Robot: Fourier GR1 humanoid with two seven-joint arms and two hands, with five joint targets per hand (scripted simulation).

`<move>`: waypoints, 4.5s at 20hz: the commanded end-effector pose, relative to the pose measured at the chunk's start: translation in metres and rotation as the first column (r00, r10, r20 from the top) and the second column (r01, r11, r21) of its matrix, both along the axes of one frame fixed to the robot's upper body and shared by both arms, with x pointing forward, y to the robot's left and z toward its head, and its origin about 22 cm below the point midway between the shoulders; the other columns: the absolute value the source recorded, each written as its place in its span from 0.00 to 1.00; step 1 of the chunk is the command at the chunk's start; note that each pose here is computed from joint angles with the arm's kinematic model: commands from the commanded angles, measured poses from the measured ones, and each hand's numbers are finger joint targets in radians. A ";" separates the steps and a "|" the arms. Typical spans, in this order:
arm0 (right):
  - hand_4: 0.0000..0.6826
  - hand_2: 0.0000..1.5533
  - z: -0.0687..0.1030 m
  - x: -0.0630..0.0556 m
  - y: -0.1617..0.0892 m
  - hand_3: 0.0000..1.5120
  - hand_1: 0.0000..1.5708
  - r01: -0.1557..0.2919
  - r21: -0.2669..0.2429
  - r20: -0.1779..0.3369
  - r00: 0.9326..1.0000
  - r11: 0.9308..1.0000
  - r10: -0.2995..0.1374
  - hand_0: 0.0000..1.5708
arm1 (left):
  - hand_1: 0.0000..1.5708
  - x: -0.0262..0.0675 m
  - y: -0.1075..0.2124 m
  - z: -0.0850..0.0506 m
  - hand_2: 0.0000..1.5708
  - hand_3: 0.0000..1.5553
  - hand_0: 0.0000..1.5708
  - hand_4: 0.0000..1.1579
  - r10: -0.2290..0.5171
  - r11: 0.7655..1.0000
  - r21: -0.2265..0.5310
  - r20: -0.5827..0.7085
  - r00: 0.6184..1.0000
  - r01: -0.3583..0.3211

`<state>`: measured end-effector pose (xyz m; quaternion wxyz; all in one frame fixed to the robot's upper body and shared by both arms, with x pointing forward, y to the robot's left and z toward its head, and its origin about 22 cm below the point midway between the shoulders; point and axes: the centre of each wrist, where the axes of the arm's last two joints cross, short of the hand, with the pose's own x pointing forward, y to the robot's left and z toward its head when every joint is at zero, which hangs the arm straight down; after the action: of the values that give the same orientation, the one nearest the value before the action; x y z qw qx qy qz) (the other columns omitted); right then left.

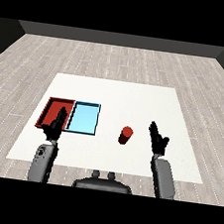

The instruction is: Pick the red can and put it in the red box

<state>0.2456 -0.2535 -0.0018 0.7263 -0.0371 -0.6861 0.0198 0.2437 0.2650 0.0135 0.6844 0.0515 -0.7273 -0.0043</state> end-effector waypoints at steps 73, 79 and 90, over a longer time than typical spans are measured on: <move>0.00 0.00 -0.087 0.035 0.043 0.00 0.00 -0.223 0.281 0.167 0.969 0.933 0.181 0.00 | 0.00 -0.0073 -0.010 0.009 0.00 0.00 0.00 0.00 -0.065 0.992 -0.073 0.407 0.911 0.103; 0.00 0.00 -0.069 0.026 0.058 0.00 0.00 -0.231 0.291 0.159 0.969 0.928 0.191 0.00 | 0.00 -0.0097 -0.013 0.033 0.00 0.00 0.00 0.00 -0.060 0.991 -0.088 0.398 0.915 0.103; 0.00 0.00 -0.076 0.057 0.090 0.00 0.00 -0.253 0.313 0.152 0.965 0.915 0.215 0.00 | 0.00 0.0023 -0.005 0.021 0.00 0.00 0.00 0.00 -0.047 0.991 -0.093 0.420 0.906 0.095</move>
<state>0.2944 -0.1693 -0.0828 0.6728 0.1594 -0.7224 -0.0058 0.2408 0.2523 0.0163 0.5200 -0.0136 -0.8539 0.0184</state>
